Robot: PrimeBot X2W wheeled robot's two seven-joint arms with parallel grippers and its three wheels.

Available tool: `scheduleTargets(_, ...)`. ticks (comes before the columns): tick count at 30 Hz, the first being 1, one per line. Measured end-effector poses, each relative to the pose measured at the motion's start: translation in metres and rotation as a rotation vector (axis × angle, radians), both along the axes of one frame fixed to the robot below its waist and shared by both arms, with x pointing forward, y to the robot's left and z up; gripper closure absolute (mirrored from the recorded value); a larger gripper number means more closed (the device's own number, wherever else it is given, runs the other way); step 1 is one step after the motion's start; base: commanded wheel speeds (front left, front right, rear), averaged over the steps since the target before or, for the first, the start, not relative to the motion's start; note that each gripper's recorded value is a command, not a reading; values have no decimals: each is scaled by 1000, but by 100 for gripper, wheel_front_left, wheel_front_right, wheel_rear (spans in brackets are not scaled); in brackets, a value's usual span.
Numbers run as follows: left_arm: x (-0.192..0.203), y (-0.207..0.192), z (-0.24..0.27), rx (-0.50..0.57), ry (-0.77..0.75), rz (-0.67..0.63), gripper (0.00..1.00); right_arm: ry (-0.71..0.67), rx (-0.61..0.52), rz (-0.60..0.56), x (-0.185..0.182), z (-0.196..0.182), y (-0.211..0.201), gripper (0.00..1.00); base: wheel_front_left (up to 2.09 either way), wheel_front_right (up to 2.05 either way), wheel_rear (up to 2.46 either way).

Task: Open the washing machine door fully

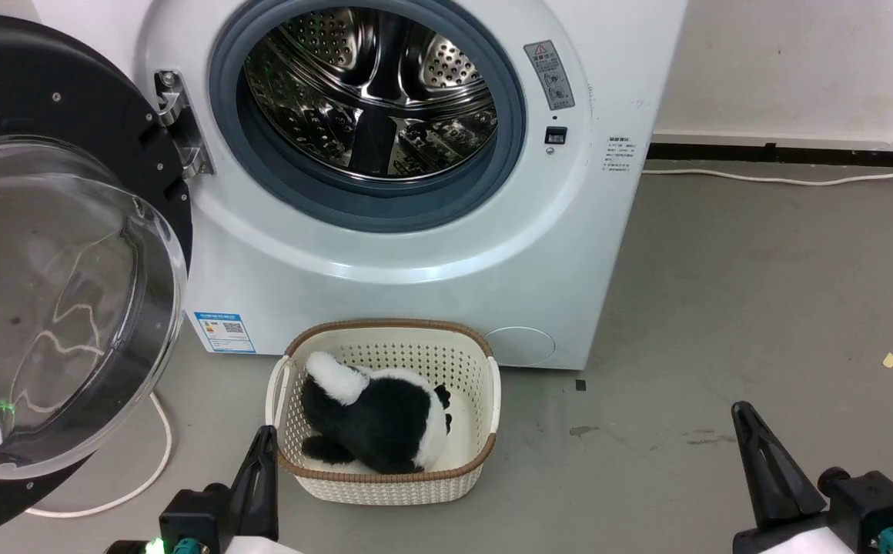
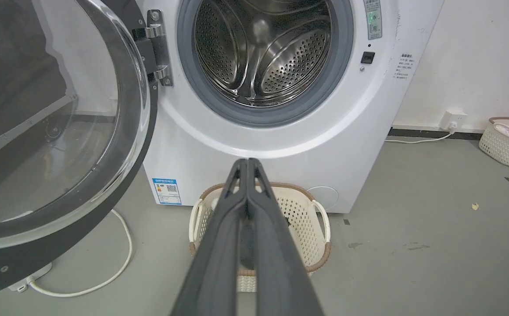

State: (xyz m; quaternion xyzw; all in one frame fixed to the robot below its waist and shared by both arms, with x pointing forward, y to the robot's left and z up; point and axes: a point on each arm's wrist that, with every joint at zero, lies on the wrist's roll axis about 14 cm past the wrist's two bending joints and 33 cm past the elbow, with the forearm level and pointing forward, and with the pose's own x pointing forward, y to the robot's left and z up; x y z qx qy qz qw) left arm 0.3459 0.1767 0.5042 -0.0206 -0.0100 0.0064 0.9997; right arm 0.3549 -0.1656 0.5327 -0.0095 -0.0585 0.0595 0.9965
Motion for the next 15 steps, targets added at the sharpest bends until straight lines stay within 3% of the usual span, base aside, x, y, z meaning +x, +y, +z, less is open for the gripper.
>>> scheduleTargets(15,6,1,5,13,-1,-3,100,27,-7,2,2,-3,1,100,0,0,0)
